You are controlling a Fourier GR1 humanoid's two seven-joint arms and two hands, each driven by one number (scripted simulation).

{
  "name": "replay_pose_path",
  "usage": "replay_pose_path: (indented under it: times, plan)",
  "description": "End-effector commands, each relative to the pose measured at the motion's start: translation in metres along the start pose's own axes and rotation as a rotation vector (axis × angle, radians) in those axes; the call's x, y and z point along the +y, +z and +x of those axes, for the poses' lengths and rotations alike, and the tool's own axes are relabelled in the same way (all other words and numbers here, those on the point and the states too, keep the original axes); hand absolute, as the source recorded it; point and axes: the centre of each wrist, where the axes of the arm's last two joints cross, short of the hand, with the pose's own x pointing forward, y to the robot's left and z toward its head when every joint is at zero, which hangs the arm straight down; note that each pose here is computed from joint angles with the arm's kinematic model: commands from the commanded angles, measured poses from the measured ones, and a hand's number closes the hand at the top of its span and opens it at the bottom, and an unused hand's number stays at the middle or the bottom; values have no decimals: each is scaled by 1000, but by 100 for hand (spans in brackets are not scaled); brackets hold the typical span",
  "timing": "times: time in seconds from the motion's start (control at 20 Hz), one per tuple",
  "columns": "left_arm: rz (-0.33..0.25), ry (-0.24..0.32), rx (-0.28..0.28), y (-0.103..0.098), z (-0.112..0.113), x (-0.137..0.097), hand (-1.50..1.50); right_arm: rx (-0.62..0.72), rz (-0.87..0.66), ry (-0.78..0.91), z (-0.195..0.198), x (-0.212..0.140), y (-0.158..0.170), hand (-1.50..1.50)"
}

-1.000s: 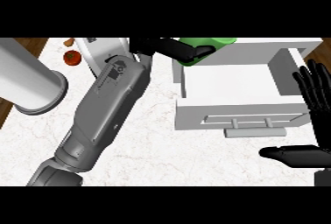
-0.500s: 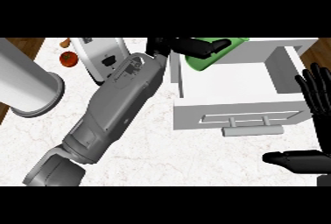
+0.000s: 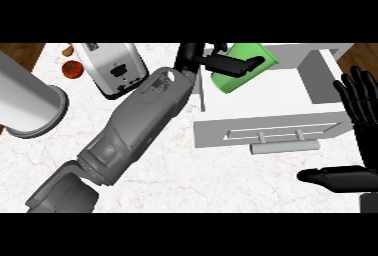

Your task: Pick up the cup, place it into the drawer and close the drawer

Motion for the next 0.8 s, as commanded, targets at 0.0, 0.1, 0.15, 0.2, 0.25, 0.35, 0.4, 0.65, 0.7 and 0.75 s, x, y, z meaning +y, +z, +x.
replay_pose_path:
  times: [0.0, 0.1, 0.15, 0.2, 0.25, 0.35, 0.4, 0.65, 0.7, 0.75]
  plan:
    - [-25, -77, 30, 3, -7, -4, 150, -2, 2, -1, -3, -1, -12, -150]
    - [-51, -92, 53, 16, -27, -3, -150, -6, 20, -17, 12, 1, -2, -150]
    - [-62, -86, 81, 14, -20, -8, -150, -20, 7, 1, -2, 10, -11, -150]
    - [-65, -131, 89, 16, -25, -6, -150, -13, 15, -9, 5, 7, -11, -150]
    - [-42, -148, 101, 5, -9, -10, -150, -10, 38, -4, 8, 1, -18, -150]
    - [-52, -211, 94, 17, -24, -12, -150, -15, 22, -2, -4, 0, -16, -150]
    - [-57, -208, 100, 6, -12, -10, -150, -19, 33, -25, 4, 9, -8, -150]
    - [3, -164, 25, 23, -27, -16, -150, -38, 40, -56, 3, 12, -22, -150]
    - [-5, -171, -7, 19, -16, -23, -150, -42, 45, -107, -5, 3, -21, -150]
    - [-22, -113, -12, 15, -7, -24, -150, -37, 53, -136, -3, 2, -3, -150]
